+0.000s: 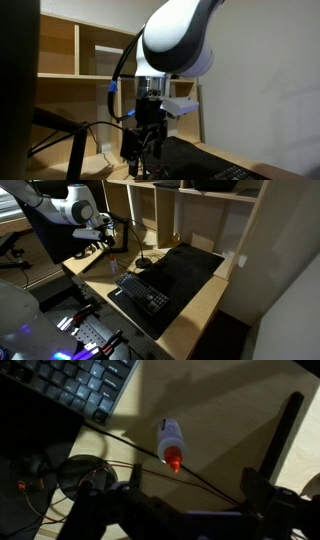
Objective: Move the bottle to the right
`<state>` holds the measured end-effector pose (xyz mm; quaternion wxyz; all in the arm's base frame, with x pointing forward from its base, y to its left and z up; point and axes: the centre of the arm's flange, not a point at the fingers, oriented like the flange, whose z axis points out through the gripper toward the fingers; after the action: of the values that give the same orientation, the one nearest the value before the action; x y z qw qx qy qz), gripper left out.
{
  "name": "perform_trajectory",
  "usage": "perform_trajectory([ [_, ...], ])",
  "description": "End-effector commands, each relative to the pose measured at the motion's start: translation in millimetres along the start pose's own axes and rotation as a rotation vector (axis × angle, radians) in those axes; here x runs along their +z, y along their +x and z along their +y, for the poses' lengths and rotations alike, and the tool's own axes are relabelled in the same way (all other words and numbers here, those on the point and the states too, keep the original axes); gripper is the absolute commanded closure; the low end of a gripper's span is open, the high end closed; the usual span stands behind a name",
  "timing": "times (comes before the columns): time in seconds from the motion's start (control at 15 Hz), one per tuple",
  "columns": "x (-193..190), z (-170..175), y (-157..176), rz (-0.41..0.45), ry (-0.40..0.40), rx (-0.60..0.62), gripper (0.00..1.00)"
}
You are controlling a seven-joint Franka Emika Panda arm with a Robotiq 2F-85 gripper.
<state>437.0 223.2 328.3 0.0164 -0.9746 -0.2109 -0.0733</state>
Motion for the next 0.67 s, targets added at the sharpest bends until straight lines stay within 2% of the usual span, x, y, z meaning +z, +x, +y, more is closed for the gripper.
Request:
perform_trajectory([
  [0.0, 30.2, 1.6, 19.4, -0.012, 0.007, 0.088, 0.0],
  [0.07, 32.7, 0.9, 19.3, -0.033, 0.01, 0.106, 0.0],
  [0.13, 24.1, 1.7, 7.1, -0.018, 0.012, 0.074, 0.0],
  [0.6, 30.5, 0.6, 10.9, -0.034, 0.025, 0.122, 0.0],
])
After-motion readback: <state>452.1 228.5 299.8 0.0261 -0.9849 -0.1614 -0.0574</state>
